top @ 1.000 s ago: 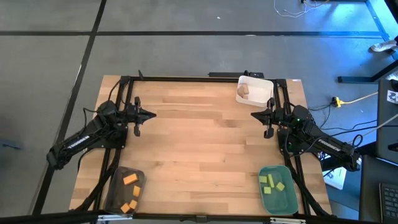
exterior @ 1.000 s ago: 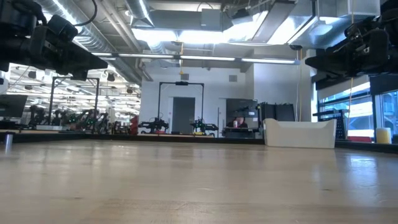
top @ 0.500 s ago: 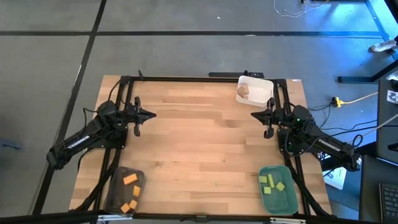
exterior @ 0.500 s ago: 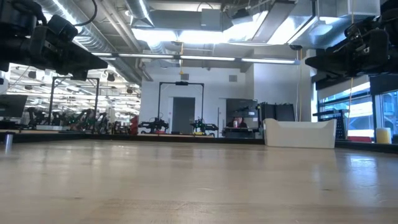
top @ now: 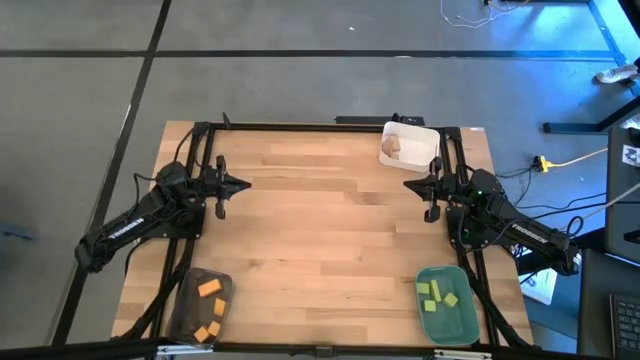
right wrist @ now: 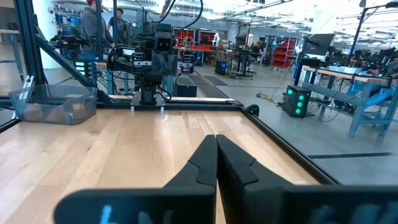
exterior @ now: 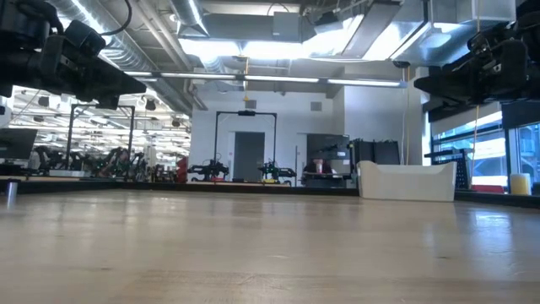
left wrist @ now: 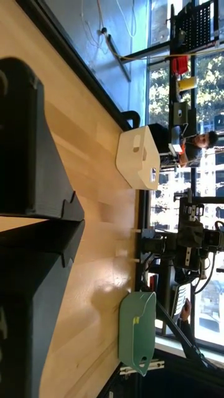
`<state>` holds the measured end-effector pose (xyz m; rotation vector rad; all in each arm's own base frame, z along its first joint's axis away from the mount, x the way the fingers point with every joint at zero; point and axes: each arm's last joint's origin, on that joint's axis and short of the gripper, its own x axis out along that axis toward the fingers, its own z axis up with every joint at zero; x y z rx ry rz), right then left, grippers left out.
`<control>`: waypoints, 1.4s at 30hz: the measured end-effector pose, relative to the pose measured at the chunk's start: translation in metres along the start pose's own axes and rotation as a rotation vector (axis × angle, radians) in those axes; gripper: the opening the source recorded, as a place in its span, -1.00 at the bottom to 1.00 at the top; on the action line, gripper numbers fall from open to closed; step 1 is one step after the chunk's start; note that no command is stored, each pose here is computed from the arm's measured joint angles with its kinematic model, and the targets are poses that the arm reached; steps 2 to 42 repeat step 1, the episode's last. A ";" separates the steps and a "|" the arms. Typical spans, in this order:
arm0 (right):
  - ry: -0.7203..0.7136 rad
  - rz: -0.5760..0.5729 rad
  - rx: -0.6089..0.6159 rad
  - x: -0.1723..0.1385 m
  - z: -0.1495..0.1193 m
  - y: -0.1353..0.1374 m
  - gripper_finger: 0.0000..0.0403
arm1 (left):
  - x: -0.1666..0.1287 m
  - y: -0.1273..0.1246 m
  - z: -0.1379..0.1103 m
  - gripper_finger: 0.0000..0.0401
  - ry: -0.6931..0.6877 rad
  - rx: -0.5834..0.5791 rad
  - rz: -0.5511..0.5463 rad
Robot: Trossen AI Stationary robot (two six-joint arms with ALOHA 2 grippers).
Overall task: Sort & place blocks by color
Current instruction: Return to Home Position
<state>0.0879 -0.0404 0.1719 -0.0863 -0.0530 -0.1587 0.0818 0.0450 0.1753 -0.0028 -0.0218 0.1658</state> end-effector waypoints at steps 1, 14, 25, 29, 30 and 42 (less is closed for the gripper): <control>0.000 0.000 0.001 0.000 0.000 0.000 -1.00 | 0.000 0.000 0.000 -1.00 0.000 0.000 0.000; 0.000 0.000 0.001 0.000 0.000 0.000 -1.00 | 0.000 0.000 0.000 -1.00 0.000 0.000 0.000; 0.000 0.000 0.001 0.000 0.000 0.000 -1.00 | 0.000 0.000 0.000 -1.00 0.000 0.000 0.000; 0.000 0.000 0.001 0.000 0.000 0.000 -1.00 | 0.000 0.000 0.000 -1.00 0.000 0.000 0.000; 0.000 0.000 0.001 0.000 0.000 0.000 -1.00 | 0.000 0.000 0.000 -1.00 0.000 0.000 0.000; 0.000 0.000 0.001 0.000 0.000 0.000 -1.00 | 0.000 0.000 0.000 -1.00 0.000 0.000 0.000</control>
